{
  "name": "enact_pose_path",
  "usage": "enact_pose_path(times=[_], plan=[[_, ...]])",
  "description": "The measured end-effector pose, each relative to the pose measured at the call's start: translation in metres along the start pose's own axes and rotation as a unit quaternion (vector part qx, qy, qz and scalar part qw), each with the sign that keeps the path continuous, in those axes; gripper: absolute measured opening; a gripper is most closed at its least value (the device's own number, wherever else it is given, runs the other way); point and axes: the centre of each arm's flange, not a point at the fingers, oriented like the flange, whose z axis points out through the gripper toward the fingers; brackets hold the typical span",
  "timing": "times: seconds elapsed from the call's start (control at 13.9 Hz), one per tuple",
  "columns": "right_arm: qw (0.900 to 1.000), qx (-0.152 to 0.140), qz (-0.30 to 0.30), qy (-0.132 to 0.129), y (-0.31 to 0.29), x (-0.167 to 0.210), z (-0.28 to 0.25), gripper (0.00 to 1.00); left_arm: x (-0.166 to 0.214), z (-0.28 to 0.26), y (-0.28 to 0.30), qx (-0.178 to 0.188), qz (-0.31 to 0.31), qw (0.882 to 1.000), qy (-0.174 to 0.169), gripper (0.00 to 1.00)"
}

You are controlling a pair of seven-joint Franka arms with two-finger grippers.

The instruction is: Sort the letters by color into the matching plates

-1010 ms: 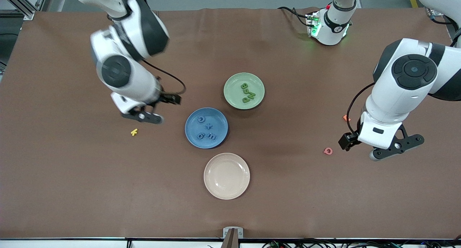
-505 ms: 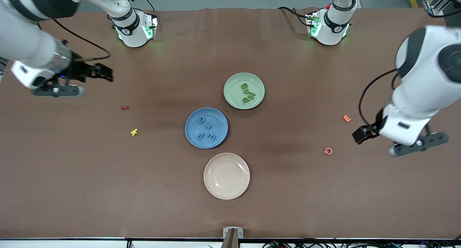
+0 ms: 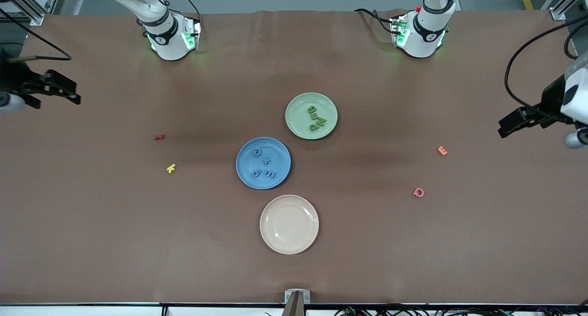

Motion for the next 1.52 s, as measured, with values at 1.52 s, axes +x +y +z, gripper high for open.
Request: enact_pose_path(times=[1.52], plan=[[1.000, -0.007, -0.003, 0.028, 0.006, 0.015, -0.017, 1.00, -0.052, -0.022, -0.008, -0.012, 0.050, 0.999, -0.015, 1.00]])
